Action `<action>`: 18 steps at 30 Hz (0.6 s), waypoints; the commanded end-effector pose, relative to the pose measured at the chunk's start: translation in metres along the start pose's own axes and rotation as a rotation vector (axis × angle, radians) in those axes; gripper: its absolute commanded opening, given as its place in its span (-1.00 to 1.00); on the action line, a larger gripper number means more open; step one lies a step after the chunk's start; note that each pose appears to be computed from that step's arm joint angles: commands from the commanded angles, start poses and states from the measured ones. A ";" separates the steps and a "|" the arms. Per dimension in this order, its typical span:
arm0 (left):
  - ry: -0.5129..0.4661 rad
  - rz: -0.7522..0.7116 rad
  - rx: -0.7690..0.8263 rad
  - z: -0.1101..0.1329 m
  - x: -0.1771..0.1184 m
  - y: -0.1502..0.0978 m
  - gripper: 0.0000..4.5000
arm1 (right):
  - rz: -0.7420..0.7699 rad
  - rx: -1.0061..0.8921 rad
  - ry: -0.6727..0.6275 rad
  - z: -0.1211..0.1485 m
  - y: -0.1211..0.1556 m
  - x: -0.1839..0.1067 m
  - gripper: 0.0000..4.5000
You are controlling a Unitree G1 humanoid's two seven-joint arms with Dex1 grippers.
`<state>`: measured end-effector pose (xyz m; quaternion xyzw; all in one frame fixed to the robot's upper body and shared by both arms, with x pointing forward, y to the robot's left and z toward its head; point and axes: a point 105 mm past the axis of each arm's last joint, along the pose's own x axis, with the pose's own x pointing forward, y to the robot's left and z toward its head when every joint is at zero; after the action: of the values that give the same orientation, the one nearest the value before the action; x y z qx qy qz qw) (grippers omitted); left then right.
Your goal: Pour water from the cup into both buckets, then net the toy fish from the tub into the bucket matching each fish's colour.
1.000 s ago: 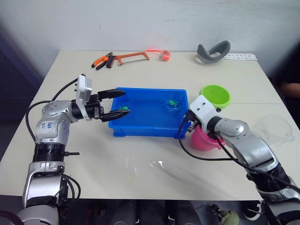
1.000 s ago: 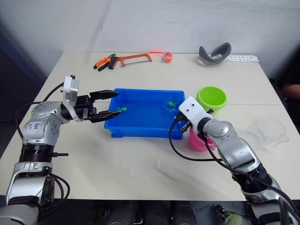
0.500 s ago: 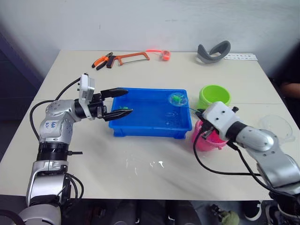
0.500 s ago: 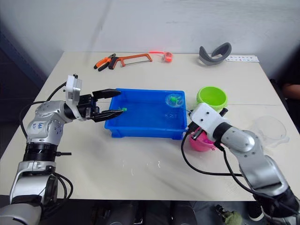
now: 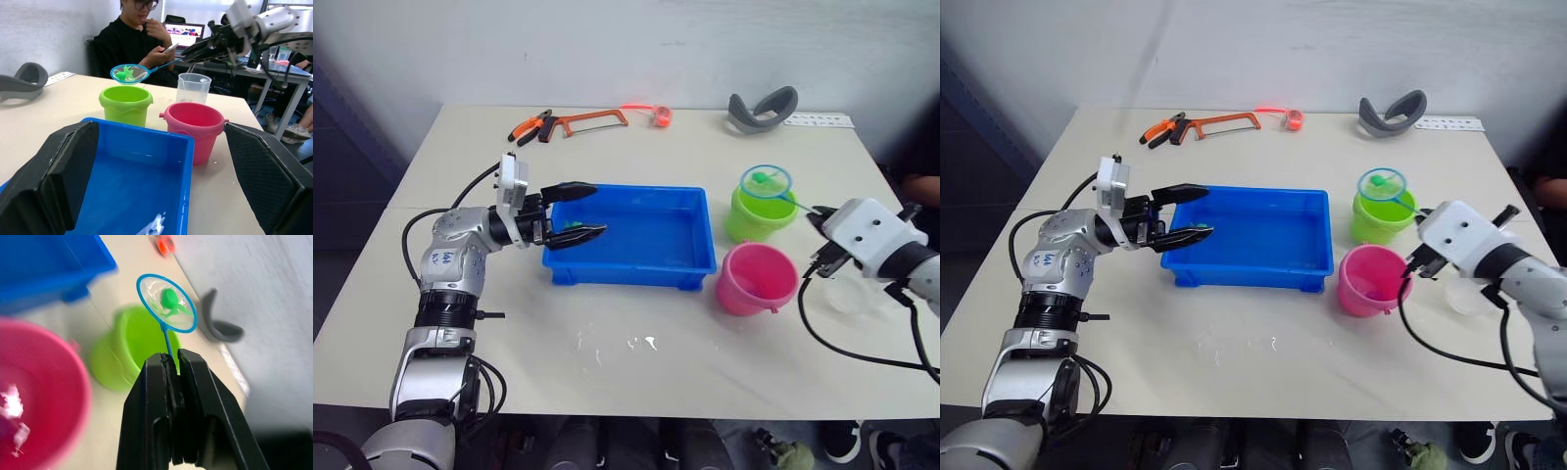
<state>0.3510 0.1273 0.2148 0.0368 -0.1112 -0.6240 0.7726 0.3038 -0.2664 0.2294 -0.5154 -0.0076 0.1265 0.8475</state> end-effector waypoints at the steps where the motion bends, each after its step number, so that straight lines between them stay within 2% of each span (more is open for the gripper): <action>1: -0.033 -0.032 0.054 0.013 0.012 -0.002 0.97 | -0.036 -0.218 -0.008 -0.001 -0.015 -0.002 -1.00; 4: -0.045 -0.048 0.055 0.014 0.022 -0.005 0.97 | -0.039 -0.357 -0.006 -0.006 -0.015 0.003 -1.00; 7: -0.060 -0.055 0.044 0.014 0.031 -0.008 0.97 | -0.036 -0.574 -0.022 -0.008 -0.013 0.006 -1.00; 18: -0.091 -0.047 0.019 0.011 0.041 -0.011 0.97 | -0.062 -0.983 -0.019 -0.023 -0.018 0.015 -1.00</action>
<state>0.3501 0.0894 0.2154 0.0060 -0.1264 -0.6390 0.7588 0.3255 -0.2912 0.2212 -0.8341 -0.0720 0.1005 0.5376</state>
